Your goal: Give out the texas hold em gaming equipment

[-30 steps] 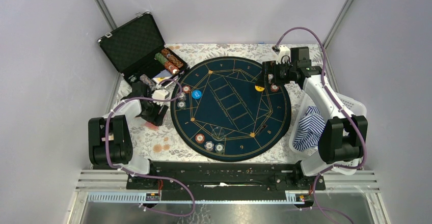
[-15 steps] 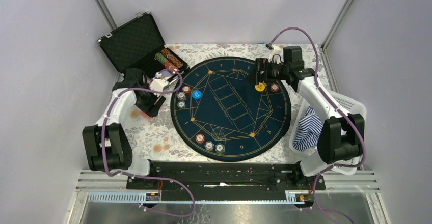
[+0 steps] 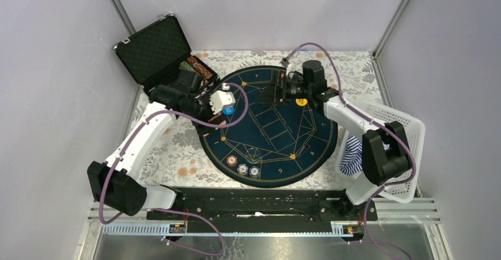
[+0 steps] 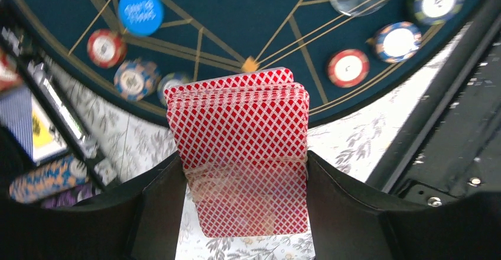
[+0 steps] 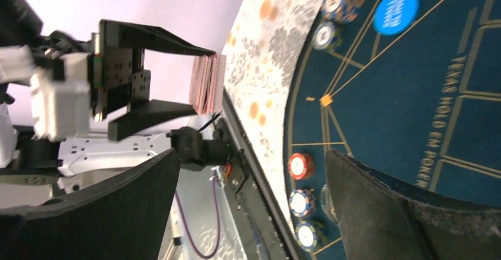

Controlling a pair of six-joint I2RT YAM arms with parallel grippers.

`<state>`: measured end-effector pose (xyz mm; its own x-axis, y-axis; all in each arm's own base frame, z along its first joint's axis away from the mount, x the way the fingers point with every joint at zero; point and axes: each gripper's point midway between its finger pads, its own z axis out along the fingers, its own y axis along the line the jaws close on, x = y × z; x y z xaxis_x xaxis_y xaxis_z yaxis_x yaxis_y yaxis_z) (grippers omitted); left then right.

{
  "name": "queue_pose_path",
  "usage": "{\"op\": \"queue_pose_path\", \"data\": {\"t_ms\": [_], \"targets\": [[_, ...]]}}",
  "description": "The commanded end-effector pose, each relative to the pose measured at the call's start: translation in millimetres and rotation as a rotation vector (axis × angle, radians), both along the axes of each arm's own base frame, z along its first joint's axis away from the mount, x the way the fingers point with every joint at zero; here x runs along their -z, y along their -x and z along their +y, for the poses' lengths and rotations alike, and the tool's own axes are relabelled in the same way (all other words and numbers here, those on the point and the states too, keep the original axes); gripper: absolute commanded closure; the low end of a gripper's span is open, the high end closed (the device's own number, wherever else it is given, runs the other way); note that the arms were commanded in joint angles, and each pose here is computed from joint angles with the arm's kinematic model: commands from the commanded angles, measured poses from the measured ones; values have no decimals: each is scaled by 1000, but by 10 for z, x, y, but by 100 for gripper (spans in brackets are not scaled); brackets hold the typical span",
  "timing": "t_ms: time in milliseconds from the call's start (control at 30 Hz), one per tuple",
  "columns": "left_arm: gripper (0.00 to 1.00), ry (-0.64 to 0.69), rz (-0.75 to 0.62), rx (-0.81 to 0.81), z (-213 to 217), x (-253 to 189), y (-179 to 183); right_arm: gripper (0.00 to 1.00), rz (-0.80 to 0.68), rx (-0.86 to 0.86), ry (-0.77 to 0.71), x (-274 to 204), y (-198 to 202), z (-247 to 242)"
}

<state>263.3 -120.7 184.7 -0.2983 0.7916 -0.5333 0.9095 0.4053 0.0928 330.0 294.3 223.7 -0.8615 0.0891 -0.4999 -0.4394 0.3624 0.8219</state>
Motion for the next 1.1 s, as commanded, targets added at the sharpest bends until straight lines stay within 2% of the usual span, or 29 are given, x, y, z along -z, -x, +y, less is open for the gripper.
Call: {"op": "queue_pose_path", "data": {"t_ms": [0,233,633,800,1067], "targets": [[69,81,-32,103,-433,-315,176,0,55,-98,-120,-129,270,322],[69,74,-25,199,-824,-310,307,0,111,-174,-134,42,569,563],[68,74,-32,263,-1107,-317,312,2,184,-276,-189,193,941,797],[68,61,-37,284,-1162,-300,298,14,226,-312,-237,186,1028,870],[66,41,-50,321,-1192,-265,285,42,261,-354,-260,213,1138,904]]}}
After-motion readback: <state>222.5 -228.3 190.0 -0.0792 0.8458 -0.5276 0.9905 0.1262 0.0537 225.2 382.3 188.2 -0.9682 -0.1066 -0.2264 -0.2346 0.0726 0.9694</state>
